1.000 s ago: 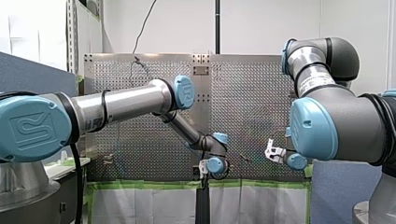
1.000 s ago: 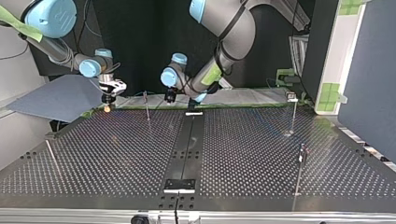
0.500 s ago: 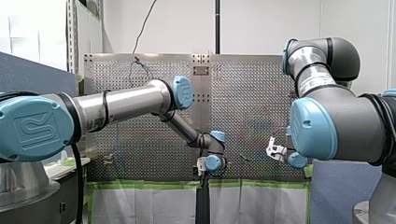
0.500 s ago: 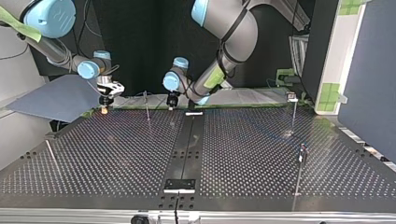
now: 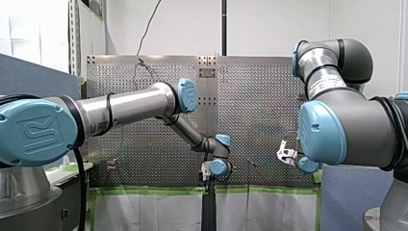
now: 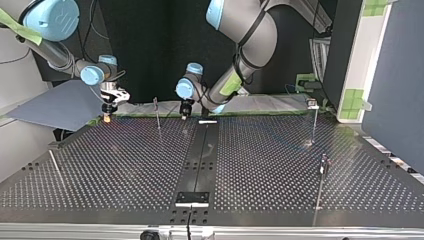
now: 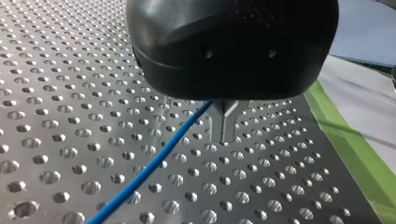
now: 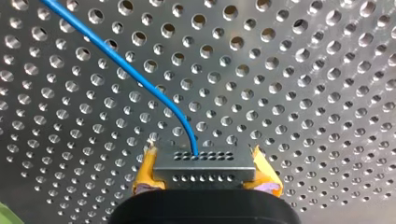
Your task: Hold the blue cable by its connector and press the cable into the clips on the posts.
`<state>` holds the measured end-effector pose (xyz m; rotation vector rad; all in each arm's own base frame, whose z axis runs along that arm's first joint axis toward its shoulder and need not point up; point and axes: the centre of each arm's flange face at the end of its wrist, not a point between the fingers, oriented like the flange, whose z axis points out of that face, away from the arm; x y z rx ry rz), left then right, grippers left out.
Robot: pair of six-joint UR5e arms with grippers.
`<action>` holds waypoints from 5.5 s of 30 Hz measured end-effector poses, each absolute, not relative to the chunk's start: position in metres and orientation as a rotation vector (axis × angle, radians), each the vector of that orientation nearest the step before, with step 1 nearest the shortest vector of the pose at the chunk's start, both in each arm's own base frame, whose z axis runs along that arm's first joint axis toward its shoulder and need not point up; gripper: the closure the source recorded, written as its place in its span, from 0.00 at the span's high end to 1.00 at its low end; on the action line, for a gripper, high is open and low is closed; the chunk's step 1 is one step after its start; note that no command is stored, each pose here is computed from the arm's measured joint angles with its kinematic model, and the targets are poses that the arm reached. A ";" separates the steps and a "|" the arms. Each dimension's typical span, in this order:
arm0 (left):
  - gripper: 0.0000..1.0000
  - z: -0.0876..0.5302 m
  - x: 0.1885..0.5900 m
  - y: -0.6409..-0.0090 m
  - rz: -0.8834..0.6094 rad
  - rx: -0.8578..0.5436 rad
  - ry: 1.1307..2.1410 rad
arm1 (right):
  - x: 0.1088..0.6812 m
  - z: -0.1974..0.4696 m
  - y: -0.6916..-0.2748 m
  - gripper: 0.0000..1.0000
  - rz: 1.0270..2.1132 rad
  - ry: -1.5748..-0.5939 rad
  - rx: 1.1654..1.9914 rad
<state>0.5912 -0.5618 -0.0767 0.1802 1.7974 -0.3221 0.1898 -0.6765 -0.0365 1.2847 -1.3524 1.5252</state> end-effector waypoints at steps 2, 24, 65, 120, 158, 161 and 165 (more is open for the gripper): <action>0.00 -0.077 0.591 -0.563 -0.327 0.185 1.797 | 0.190 -0.036 -0.677 0.00 1.527 -1.351 1.284; 0.98 -0.062 0.559 -0.589 -0.324 0.323 1.713 | 0.200 -0.037 -0.674 0.00 1.541 -1.343 1.306; 0.98 -0.048 0.464 -0.626 -0.450 0.519 1.741 | 0.214 -0.038 -0.668 0.00 1.549 -1.342 1.332; 0.98 -0.017 0.446 -0.629 -0.460 0.434 1.679 | 0.215 -0.039 -0.668 0.00 1.552 -1.351 1.331; 0.98 0.096 0.396 -0.560 -0.399 0.218 1.705 | 0.214 -0.039 -0.668 0.00 1.576 -1.383 1.314; 0.98 0.103 0.391 -0.555 -0.394 0.216 1.705 | 0.214 -0.039 -0.668 0.00 1.577 -1.383 1.315; 0.98 0.112 0.384 -0.547 -0.390 0.211 1.707 | 0.215 -0.039 -0.668 0.00 1.579 -1.381 1.316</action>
